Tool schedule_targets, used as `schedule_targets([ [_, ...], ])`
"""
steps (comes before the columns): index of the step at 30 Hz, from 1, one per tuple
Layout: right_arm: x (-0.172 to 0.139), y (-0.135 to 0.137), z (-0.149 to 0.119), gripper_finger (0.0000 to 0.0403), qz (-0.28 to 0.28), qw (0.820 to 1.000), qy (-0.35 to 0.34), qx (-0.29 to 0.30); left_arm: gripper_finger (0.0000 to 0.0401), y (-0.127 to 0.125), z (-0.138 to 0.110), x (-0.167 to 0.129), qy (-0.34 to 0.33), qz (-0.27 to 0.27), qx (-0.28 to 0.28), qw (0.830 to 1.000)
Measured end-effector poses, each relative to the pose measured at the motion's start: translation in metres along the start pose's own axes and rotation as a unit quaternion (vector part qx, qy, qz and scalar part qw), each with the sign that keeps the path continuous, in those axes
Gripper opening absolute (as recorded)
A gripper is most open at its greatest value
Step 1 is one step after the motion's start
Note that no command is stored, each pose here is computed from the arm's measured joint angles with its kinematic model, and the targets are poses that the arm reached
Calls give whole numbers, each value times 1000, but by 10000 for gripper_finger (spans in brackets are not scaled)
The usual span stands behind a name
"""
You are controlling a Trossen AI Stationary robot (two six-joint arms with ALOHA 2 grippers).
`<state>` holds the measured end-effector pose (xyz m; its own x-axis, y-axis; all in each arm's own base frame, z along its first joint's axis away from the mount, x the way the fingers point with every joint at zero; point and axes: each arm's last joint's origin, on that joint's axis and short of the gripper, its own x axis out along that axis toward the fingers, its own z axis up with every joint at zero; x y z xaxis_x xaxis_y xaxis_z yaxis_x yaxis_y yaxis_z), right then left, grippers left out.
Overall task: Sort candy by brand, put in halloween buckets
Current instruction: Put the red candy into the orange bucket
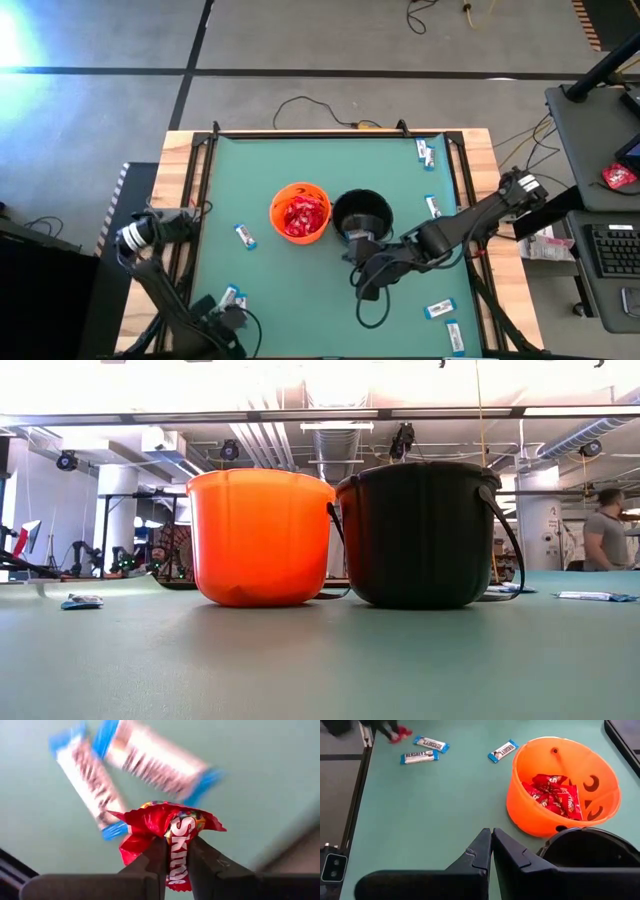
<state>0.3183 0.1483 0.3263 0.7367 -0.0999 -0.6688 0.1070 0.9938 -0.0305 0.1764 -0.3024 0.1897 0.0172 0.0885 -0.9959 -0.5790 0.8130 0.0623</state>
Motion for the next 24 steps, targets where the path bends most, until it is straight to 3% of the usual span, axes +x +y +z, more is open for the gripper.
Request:
schedule_targets([
  [6, -6, -3, 2, 11, -1, 1000, -9, -8, 39, 18, 23, -75, -162, -15, 14, 987],
  [11, -13, -5, 5, 11, 2, 1000, -20, -13, 38, 40, 57, -120, -329, -32, 0, 944],
  [16, -19, -7, 7, 11, 5, 1000, -27, -13, 38, 72, 115, -143, -348, 6, 13, 937],
  [20, -30, -6, 7, 11, 15, 999, -35, 4, 38, 94, 168, -146, -345, 54, 30, 937],
  [24, -43, -1, -1, 11, 25, 999, -18, 25, 38, 112, 228, -142, -331, 55, 56, 940],
])
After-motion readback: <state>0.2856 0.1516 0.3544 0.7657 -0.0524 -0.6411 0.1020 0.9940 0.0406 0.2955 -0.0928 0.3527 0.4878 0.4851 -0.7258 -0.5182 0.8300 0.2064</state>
